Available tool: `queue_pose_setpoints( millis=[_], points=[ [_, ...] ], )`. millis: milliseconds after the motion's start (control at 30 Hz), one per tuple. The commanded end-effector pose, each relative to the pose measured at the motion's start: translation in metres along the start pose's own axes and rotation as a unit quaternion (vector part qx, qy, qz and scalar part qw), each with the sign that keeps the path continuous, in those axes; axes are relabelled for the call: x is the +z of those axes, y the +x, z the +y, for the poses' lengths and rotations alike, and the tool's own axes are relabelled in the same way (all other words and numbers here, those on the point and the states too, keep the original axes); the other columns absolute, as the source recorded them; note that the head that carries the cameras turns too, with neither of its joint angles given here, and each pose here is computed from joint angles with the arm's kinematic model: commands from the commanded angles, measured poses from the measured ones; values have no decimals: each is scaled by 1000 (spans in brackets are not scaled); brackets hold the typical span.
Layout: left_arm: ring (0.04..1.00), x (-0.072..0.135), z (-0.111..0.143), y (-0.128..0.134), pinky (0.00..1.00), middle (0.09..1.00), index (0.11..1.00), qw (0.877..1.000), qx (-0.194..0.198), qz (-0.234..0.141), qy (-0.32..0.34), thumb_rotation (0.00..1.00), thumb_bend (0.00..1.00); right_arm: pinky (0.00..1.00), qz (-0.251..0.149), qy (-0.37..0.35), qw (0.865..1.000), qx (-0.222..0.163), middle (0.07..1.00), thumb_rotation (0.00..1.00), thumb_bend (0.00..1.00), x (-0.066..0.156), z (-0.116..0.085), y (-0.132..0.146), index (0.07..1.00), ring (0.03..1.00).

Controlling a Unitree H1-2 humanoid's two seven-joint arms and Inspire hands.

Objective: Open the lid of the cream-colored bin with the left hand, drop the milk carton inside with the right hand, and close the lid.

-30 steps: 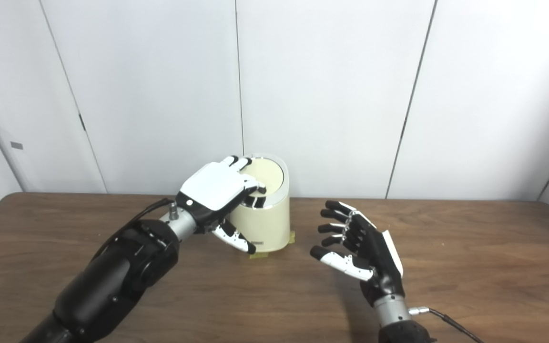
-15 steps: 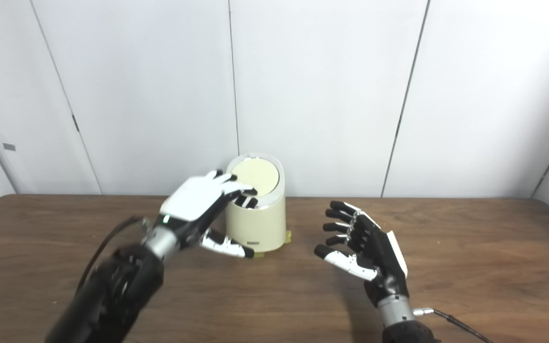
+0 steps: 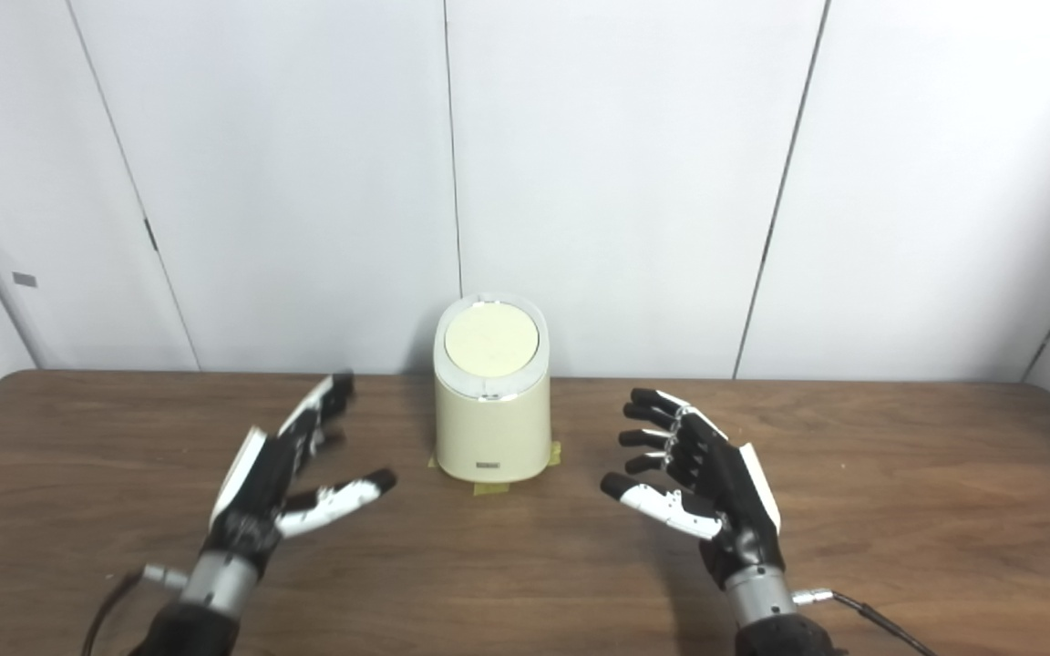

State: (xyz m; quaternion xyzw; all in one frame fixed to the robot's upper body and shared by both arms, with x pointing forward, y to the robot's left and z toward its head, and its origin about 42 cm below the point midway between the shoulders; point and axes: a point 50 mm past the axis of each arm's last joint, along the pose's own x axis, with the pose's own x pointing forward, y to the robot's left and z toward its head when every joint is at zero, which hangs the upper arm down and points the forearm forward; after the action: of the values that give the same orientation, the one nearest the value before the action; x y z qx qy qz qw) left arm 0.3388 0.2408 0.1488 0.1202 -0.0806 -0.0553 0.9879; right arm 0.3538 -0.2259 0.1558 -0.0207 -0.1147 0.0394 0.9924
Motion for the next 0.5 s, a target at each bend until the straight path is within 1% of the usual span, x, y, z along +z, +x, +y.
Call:
queue_pose_setpoints(
  millis=[0, 67, 133, 233, 333, 400, 467],
  points=[
    [737, 14, 4, 9, 653, 806, 864, 998, -1, -44, -37, 330, 805, 550, -40, -1, 999, 0, 745, 223, 783, 15, -1, 10, 746, 654],
    [696, 7, 4, 2, 579, 776, 828, 997, -2, -39, -60, 323, 785, 556, -41, -2, 999, 3, 746, 195, 784, 15, -1, 10, 745, 651],
    [679, 2, 4, -3, 547, 764, 813, 997, 0, -36, -64, 320, 776, 555, -40, -3, 999, 3, 744, 183, 785, 16, 0, 9, 744, 646],
    [682, -9, 6, -7, 549, 762, 786, 998, 15, -27, -63, 316, 776, 578, -36, 3, 999, 5, 747, 139, 769, 16, 1, 8, 747, 648],
    [689, -10, 9, -8, 563, 764, 787, 998, 21, -24, -58, 300, 761, 565, -36, 11, 999, 7, 758, 96, 747, 16, 2, 7, 750, 657],
    [697, -10, 10, -8, 569, 769, 788, 998, 23, -25, -58, 282, 755, 565, -35, 10, 999, 9, 765, 122, 760, 16, 3, 6, 755, 666],
    [702, -9, 11, -9, 574, 773, 793, 998, 22, -24, -58, 292, 763, 560, -36, 6, 999, 10, 768, 141, 767, 17, 4, 6, 761, 667]
  ],
)
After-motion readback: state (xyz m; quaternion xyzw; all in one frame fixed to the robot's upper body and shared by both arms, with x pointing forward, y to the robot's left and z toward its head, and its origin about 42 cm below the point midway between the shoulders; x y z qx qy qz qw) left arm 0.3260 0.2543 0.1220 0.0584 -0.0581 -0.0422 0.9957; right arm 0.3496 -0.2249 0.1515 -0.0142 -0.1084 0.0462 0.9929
